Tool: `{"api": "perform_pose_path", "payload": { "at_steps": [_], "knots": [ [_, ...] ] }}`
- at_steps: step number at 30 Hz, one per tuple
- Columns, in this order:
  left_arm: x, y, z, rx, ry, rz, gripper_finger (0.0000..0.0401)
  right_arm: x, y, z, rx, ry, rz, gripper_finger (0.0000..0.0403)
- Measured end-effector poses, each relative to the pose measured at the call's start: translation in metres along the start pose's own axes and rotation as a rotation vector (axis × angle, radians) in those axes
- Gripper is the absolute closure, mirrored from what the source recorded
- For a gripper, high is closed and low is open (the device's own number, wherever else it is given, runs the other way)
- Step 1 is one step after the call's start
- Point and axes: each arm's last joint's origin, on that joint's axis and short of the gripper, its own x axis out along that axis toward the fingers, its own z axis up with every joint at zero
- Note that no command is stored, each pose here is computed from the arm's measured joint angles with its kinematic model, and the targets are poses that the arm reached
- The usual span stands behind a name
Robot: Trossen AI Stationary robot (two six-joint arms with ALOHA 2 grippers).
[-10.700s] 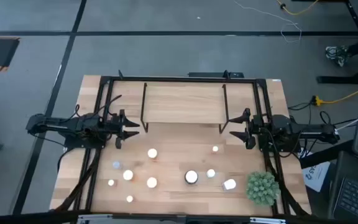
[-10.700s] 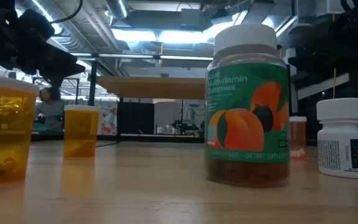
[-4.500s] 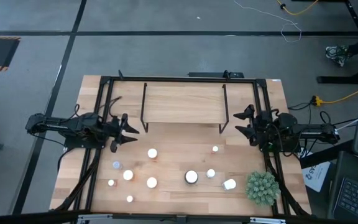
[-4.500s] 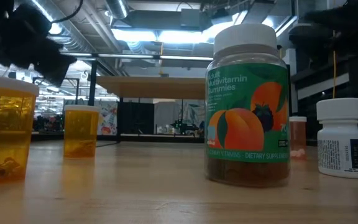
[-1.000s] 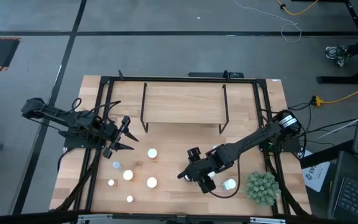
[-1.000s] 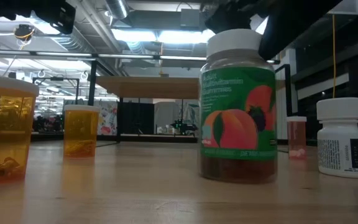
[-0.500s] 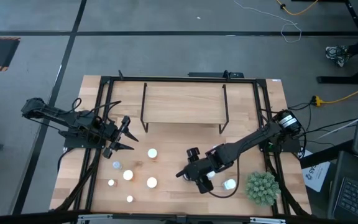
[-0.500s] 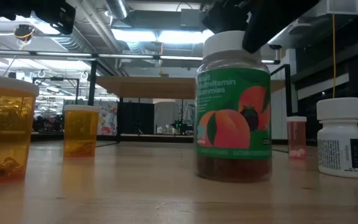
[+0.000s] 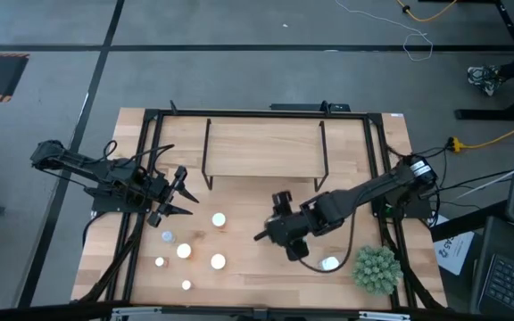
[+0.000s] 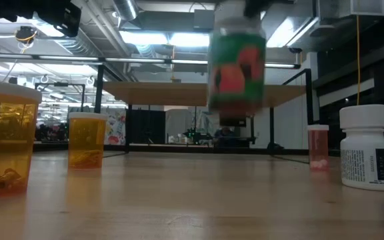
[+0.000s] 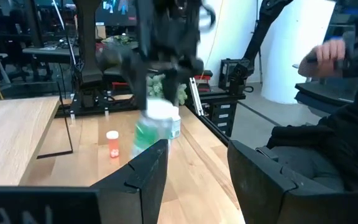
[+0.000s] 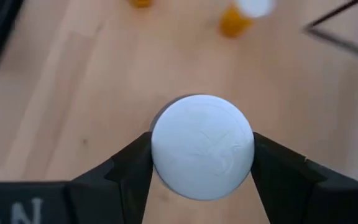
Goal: Pick and place medicine bottles onto shelf by color
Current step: Put the green pill bottle on the shelf
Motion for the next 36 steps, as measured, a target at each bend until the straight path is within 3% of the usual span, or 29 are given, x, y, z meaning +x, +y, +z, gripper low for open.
{"api": "perform_pose_path", "payload": {
  "at_steps": [4,9,13,20,25,28,36],
  "knots": [
    [0.0,0.0,0.0,0.0,0.001,0.0,0.0238,-0.047,-0.023,0.014,-0.024,-0.009,-0.146,0.0171],
    [0.0,0.0,0.0,0.0,0.0,0.0,0.0238,-0.105,-0.063,0.02,-0.035,-0.015,-0.411,0.0171],
    [0.0,0.0,0.0,0.0,0.0,0.0,0.0238,-0.135,-0.108,0.013,0.062,0.005,-0.528,0.0171],
    [0.0,0.0,0.0,0.0,0.001,0.0,0.0238,-0.132,-0.198,-0.025,0.348,0.123,-0.437,0.0171],
    [0.0,0.0,0.0,0.0,0.002,0.0,0.0238,-0.101,-0.249,-0.053,0.598,0.11,-0.25,0.0171],
    [0.0,0.0,-0.001,-0.001,0.009,0.0,0.0238,-0.08,-0.265,-0.064,0.666,0.102,-0.205,0.0166],
    [0.0,0.0,-0.001,-0.027,0.011,0.001,0.0238,-0.051,-0.272,-0.078,0.673,0.13,-0.165,0.0167]
  ]
}}
